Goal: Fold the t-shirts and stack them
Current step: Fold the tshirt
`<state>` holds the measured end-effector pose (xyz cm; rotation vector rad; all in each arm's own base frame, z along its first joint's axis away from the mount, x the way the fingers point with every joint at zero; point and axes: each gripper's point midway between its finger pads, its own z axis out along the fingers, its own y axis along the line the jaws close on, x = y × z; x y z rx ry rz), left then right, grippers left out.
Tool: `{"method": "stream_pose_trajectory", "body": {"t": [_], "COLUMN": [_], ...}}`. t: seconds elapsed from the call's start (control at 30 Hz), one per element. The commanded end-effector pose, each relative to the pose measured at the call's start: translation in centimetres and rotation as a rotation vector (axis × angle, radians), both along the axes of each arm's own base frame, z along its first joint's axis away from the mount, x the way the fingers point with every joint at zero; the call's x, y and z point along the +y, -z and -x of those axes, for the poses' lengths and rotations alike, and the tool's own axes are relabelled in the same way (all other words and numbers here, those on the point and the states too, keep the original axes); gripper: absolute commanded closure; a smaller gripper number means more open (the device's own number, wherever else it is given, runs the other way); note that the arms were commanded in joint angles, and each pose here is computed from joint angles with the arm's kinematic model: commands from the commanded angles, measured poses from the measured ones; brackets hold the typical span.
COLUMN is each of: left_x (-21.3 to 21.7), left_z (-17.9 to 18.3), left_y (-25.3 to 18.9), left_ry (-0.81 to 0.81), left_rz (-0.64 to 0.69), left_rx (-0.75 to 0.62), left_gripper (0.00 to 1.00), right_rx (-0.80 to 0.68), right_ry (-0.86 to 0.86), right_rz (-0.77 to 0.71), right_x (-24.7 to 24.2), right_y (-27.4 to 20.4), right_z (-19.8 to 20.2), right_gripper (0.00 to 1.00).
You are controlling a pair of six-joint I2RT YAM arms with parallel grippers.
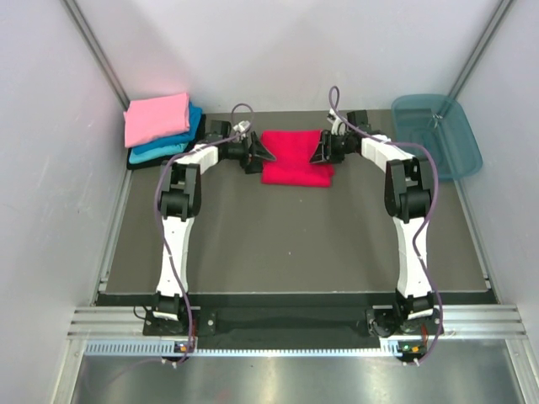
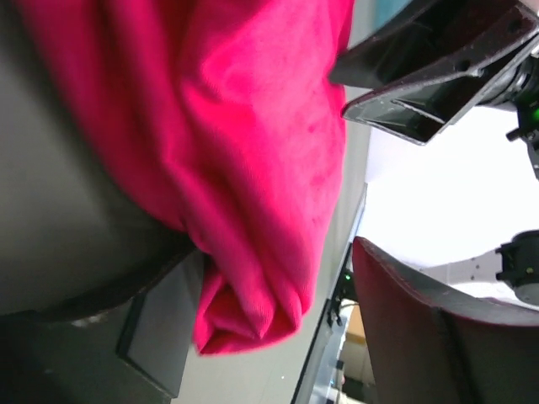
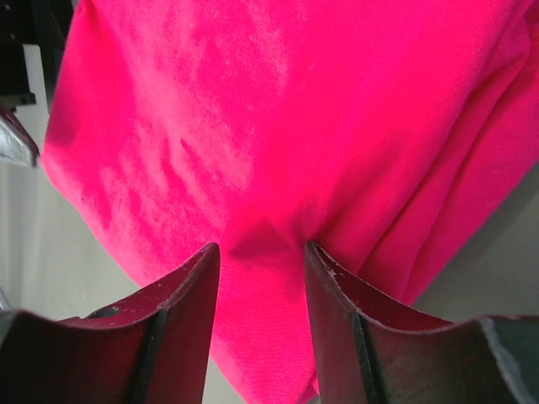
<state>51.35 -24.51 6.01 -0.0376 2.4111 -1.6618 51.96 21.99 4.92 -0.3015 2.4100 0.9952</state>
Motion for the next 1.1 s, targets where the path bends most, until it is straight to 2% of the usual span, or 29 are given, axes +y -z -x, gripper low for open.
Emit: {"method": "stream_pose_trajectory", "body": {"t": [0.0,0.07,0.2,0.27,0.43,0.47,0.53,0.6,0.77,0.87,1.07], "left_x": [-1.4,-2.1,-3.3,-3.5,-3.4,-3.3,-3.2,-3.0,-1.2,1.4,8.3], "left_z": [0.1,0.3,-0.2,-0.5,-1.1,-1.3,-1.4,-1.4,-1.3,-1.2,-1.8], "left_y": [2.7,2.8,2.0,1.5,-0.7,-1.4,-2.2,-3.5,-6.9,-8.2,-9.3], "left_ry": [0.014,0.028,0.032,0.033,0.027,0.026,0.026,0.027,0.024,-0.001,-0.055], "left_rz": [-0.014,-0.006,0.012,0.018,0.029,0.031,0.033,0.033,0.005,-0.042,-0.247], "left_rx": [0.003,0.001,-0.027,-0.044,-0.096,-0.111,-0.128,-0.153,-0.214,-0.226,-0.324], "left_gripper": [0.28,0.31,0.43,0.54,0.74,0.83,0.87,0.98,1.00,1.00,1.00], "right_rx": [-0.060,-0.065,-0.072,-0.083,-0.151,-0.164,-0.203,-0.220,-0.249,-0.279,-0.310], "right_ry": [-0.019,-0.018,-0.021,-0.019,-0.028,-0.029,-0.043,-0.050,-0.026,-0.012,0.027], "right_rz": [0.018,0.018,0.024,0.026,0.030,0.031,0.041,0.043,0.055,0.074,0.069], "right_x": [0.5,0.5,0.4,0.2,-1.0,-1.4,-2.0,-2.6,-5.6,-7.5,-9.6], "right_y": [-1.2,-1.3,-1.6,-2.3,-6.2,-6.9,-8.8,-9.8,-12.6,-13.6,-15.3], "right_z": [-0.7,-0.7,-0.6,-0.5,-0.2,-0.1,0.5,0.9,2.4,2.7,3.0], "right_gripper": [0.55,0.55,0.55,0.55,0.55,0.55,0.55,0.55,0.55,0.55,0.55]}}
